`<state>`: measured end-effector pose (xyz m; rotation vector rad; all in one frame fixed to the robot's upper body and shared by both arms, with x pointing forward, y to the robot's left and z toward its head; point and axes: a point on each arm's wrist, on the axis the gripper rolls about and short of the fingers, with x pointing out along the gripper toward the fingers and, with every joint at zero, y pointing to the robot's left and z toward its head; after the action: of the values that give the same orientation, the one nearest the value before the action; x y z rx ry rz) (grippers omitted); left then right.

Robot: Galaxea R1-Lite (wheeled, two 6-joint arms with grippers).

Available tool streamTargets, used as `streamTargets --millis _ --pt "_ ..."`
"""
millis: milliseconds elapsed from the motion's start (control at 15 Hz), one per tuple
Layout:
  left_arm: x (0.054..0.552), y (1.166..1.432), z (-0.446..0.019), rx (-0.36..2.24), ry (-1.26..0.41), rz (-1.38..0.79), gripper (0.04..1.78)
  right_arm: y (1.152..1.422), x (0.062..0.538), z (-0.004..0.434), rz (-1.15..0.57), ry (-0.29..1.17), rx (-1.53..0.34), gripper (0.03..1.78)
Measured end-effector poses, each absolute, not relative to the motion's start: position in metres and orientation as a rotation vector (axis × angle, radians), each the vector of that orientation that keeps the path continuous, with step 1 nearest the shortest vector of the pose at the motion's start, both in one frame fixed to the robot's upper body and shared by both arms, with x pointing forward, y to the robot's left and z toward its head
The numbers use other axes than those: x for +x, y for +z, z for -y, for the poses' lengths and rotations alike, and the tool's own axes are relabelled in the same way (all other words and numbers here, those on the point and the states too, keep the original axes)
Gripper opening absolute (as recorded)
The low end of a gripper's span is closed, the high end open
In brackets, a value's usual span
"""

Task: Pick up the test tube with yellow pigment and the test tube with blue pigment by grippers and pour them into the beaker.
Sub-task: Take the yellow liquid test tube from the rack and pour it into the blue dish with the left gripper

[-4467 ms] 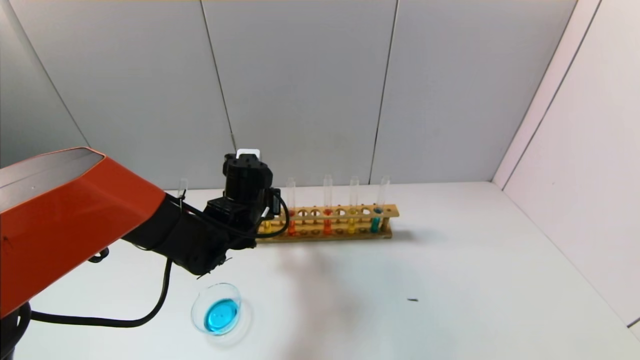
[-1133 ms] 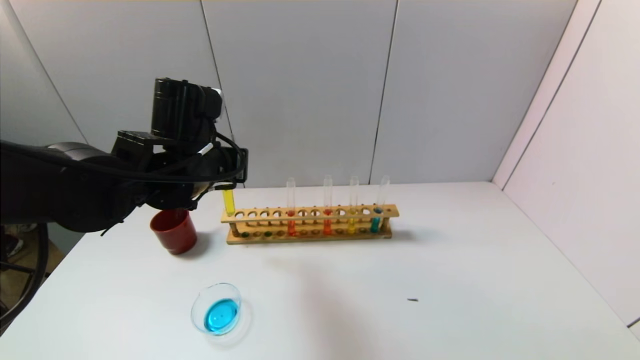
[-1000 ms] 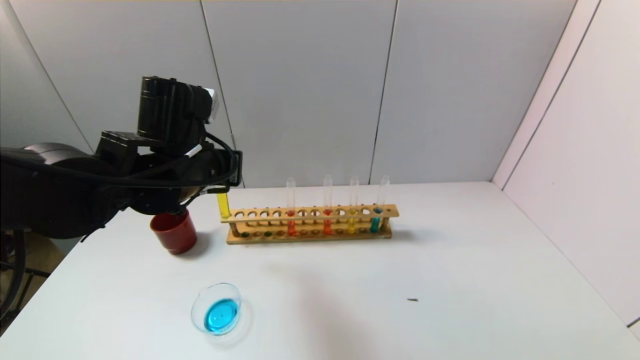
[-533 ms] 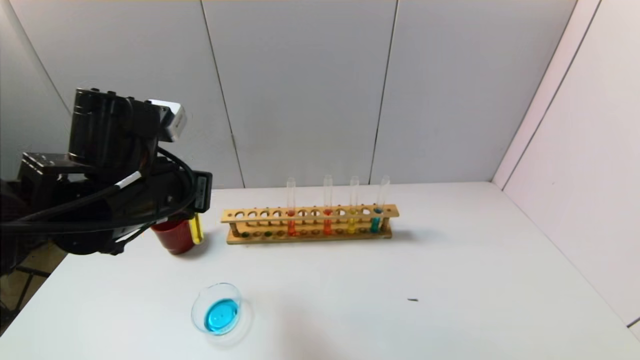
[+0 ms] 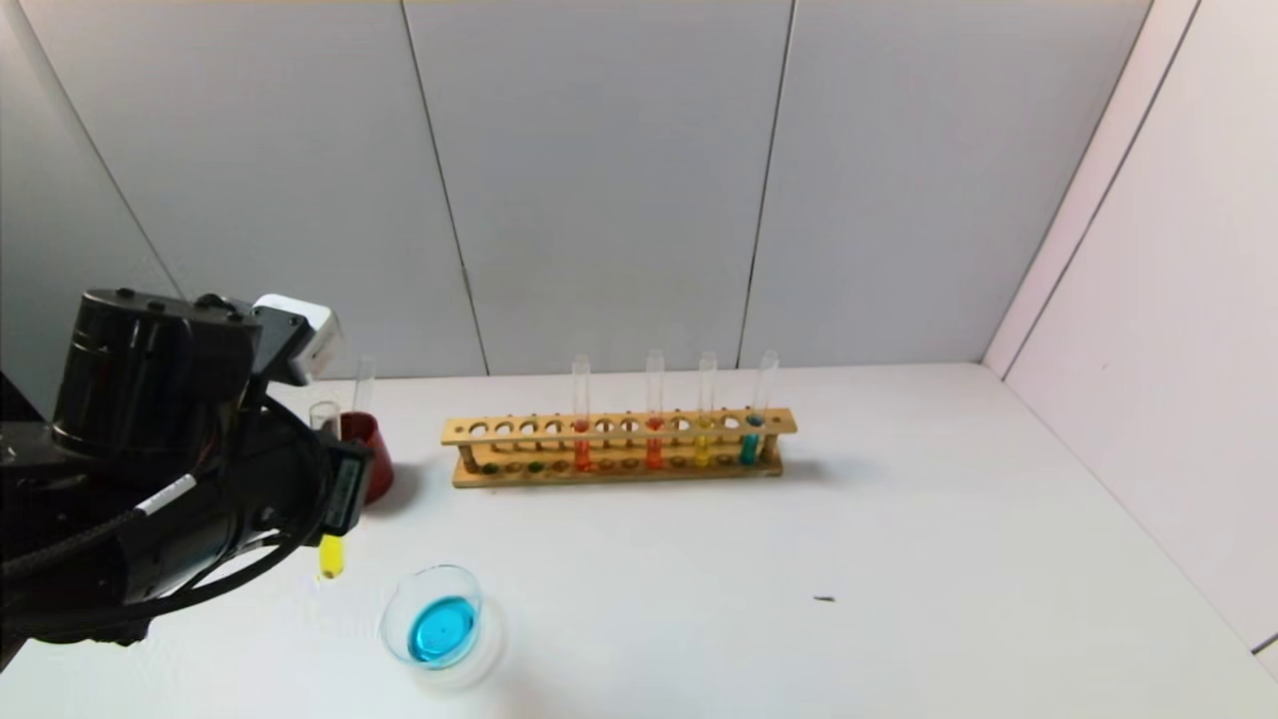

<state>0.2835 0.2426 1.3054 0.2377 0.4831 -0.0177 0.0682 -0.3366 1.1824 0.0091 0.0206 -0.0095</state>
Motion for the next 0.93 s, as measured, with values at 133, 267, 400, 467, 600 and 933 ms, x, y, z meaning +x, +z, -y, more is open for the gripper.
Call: streamTargets --millis 133,267,400,467,600,933 --pt "0.281 1.296 -0.248 0.313 -0.034 -0.517 0.32 1.182 0.068 0.337 -0.021 -0.009 0.009 1.70" --pt "0.281 1.286 -0.250 0.380 -0.041 -0.557 0.32 1.182 0.068 0.337 -0.021 -0.009 0.009 1.70" --pt "0.282 1.275 -0.251 0.431 -0.038 -0.611 0.32 1.182 0.068 0.337 -0.021 -0.009 0.009 1.70" --pt "0.283 1.271 -0.252 0.477 -0.043 -0.643 0.32 1.182 0.068 0.337 -0.021 -0.009 0.009 1.70" --pt "0.285 1.264 -0.254 0.550 -0.058 -0.683 0.32 1.182 0.068 0.337 -0.021 -0.009 0.009 1.70" --pt "0.288 1.252 -0.254 0.718 -0.115 -0.751 0.32 1.182 0.068 0.337 -0.021 -0.009 0.009 1.70"
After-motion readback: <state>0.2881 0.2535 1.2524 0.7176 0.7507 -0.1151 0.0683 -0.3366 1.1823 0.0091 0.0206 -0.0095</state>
